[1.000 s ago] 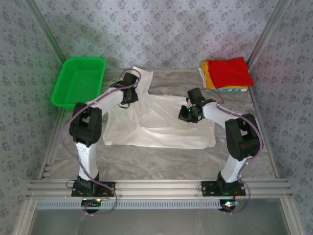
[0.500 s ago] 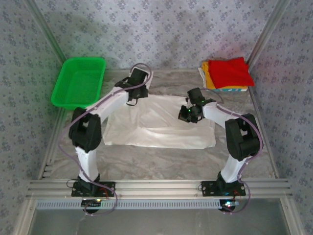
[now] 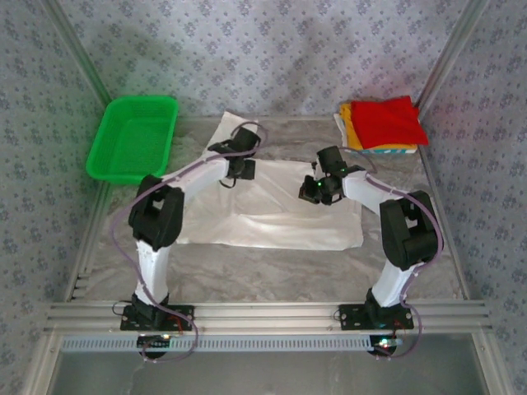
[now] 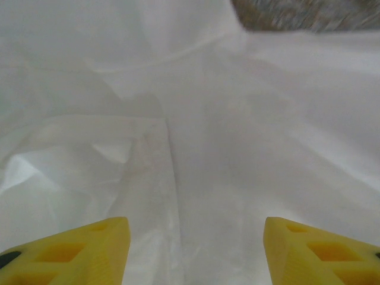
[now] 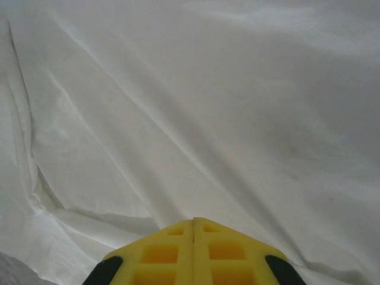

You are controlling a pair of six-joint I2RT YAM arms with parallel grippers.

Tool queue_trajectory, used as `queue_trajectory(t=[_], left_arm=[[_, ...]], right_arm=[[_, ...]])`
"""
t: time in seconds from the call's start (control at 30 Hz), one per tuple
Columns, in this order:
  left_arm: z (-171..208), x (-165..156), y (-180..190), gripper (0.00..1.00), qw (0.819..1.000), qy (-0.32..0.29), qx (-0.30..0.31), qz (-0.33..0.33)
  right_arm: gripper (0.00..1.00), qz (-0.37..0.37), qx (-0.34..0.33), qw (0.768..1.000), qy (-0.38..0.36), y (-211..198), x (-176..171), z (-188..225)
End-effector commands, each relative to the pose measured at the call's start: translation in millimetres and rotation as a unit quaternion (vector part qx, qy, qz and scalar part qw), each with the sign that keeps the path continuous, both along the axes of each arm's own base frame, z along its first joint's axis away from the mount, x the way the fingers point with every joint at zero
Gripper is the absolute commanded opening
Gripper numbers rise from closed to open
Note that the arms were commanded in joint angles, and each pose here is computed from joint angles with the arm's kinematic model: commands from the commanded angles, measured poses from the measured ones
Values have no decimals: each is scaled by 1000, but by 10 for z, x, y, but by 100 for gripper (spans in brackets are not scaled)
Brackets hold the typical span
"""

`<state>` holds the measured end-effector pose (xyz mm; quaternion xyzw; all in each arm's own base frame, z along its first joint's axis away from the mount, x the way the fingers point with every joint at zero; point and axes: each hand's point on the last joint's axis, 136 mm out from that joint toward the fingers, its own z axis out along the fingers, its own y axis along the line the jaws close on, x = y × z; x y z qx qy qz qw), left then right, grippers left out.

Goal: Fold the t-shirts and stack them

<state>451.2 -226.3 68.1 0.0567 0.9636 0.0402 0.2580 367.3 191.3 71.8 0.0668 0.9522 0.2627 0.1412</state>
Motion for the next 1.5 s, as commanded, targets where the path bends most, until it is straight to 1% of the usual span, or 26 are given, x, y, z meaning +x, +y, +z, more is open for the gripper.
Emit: queue_trajectory(t=[0.0, 0.03, 0.13, 0.2, 0.27, 0.33, 0.5, 0.6, 0.67, 0.7, 0.83, 0.97, 1.03, 1.07, 1.1, 1.17, 1.2, 1.23, 1.27, 1.3, 1.33, 1.37, 1.43, 1.47], left_arm=[[26, 129, 195, 55, 999, -8, 50, 20], [-10, 155, 218, 53, 998, -7, 57, 25], [-106, 231, 230, 49, 997, -4, 65, 28], [-127, 273, 215, 41, 997, -4, 69, 28], [-178, 290, 203, 40, 997, -1, 71, 26], [-228, 308, 212, 33, 997, 2, 73, 28], [-327, 347, 208, 31, 998, 10, 63, 28], [-320, 377, 184, 13, 998, 8, 58, 27], [-289, 406, 152, 3, 998, 4, 53, 24], [-267, 418, 145, 0, 998, 2, 51, 24], [-74, 451, 81, 0, 999, -14, 43, 23], [114, 471, -89, 0, 999, -36, 34, 9], [140, 511, -171, 0, 999, -39, 24, 4], [118, 501, -160, 0, 999, -29, 30, 4], [96, 510, -170, 3, 999, -25, 34, 3], [37, 514, -170, 2, 999, -15, 45, 4], [27, 515, -184, 7, 999, -14, 45, 1], [12, 511, -196, 17, 999, -12, 43, -1], [17, 505, -193, 21, 999, -12, 42, 0], [31, 503, -193, 18, 999, -13, 41, -1], [66, 503, -194, 12, 999, -18, 41, -2], [95, 502, -192, 16, 999, -26, 38, -3], [150, 498, -204, 29, 999, -31, 20, -10], [181, 485, -173, 33, 999, -32, 21, -7]], right_arm=[[5, -4, 3, 1000, -10, -64, -33, 102], [5, -4, 2, 1000, -8, -88, -49, 100], [5, -11, 0, 1000, -6, -165, -81, 88], [5, -17, 1, 1000, -5, -219, -94, 83], [5, -22, 0, 1000, -6, -266, -108, 85], [5, -26, 1, 1000, -8, -304, -117, 97], [5, -33, 1, 999, -10, -383, -125, 123], [5, -36, 0, 999, -11, -409, -122, 131], [5, -37, 1, 999, -11, -420, -121, 133], [5, -38, 0, 999, -11, -424, -120, 137], [5, -40, -1, 999, -11, -446, -127, 137], [5, -42, -2, 999, -12, -462, -121, 135], [5, -41, 1, 999, -12, -453, -115, 138], [5, -42, 1, 999, -12, -452, -110, 136], [5, -42, 2, 999, -12, -449, -107, 134], [6, -41, 4, 999, -12, -439, -104, 140], [6, -41, 4, 999, -12, -442, -102, 143], [6, -40, 4, 999, -12, -438, -104, 147], [6, -39, 3, 999, -13, -438, -99, 151], [6, -40, 2, 999, -12, -445, -97, 145], [6, -39, 2, 999, -12, -443, -98, 150], [6, -39, 1, 999, -12, -443, -95, 147], [6, -39, 3, 999, -12, -438, -91, 149], [6, -39, 2, 999, -12, -439, -85, 151]])
